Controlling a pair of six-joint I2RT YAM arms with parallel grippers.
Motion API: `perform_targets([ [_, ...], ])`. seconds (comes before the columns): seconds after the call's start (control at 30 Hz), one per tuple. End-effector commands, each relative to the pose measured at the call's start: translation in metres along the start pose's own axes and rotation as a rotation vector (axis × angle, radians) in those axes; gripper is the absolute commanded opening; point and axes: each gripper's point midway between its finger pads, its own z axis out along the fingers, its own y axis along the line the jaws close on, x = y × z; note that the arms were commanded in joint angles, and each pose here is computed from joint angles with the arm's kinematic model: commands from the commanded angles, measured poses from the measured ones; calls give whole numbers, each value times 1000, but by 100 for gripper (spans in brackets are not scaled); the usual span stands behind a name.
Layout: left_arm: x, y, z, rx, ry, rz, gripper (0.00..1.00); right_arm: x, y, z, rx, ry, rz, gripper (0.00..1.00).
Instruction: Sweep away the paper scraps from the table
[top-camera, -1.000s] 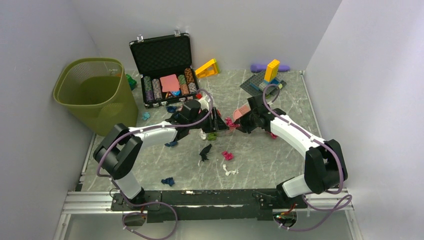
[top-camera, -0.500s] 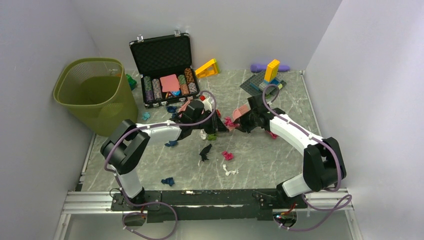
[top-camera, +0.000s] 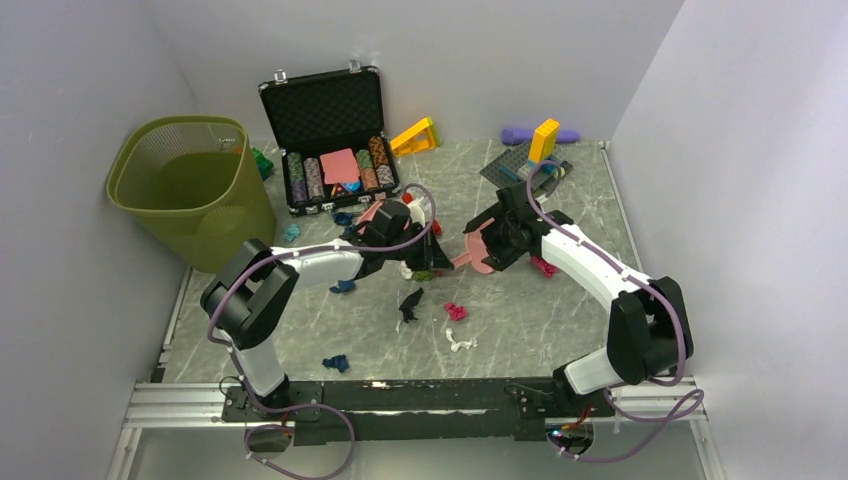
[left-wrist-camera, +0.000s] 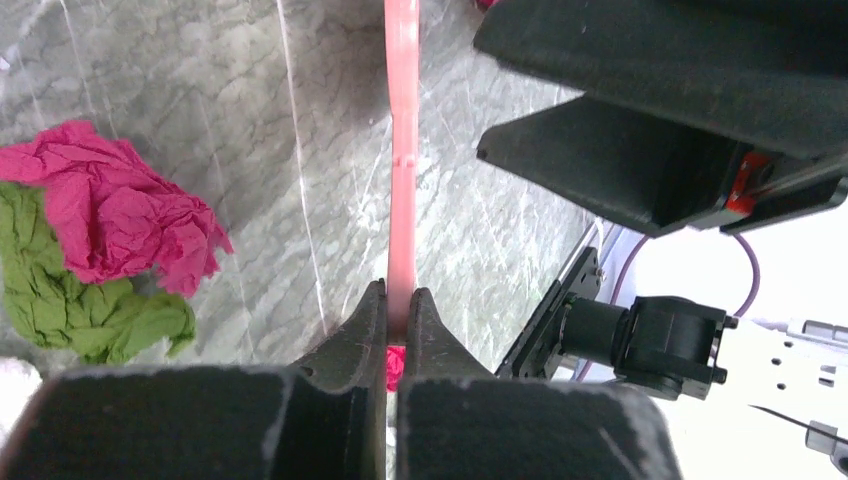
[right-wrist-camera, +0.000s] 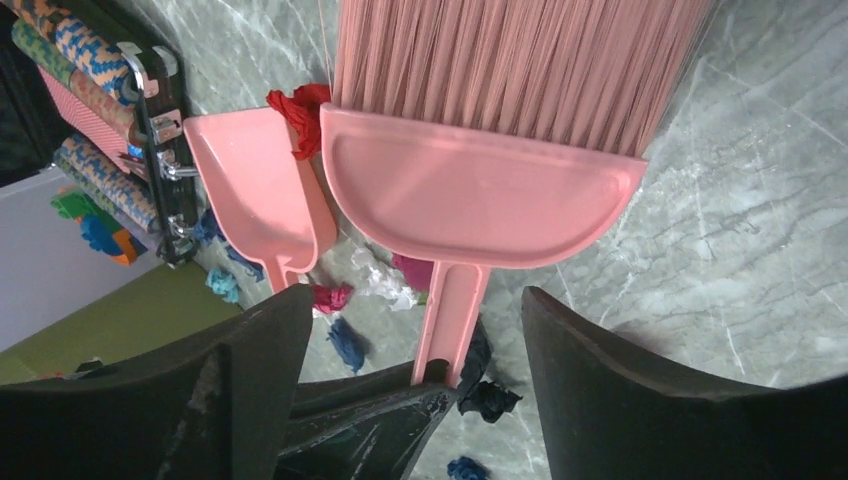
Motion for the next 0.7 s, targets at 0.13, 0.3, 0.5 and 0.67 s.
perform_targets([
  [0.13,-14,-39,-18,115,-58,83,0,-3,-2,-15,-59,-31,7,69],
  [0.3,-15,-48,-20,120,-62,107,0,12,-2,-12,-88,34,21,68],
  [0.5,-13,-59,-24,155,-59,128,0,14,-2,-10,-82,43,24,65],
  [0.67,-11,-61,-28,134,-61,153,0,13,1,-13,-99,37,31,61],
])
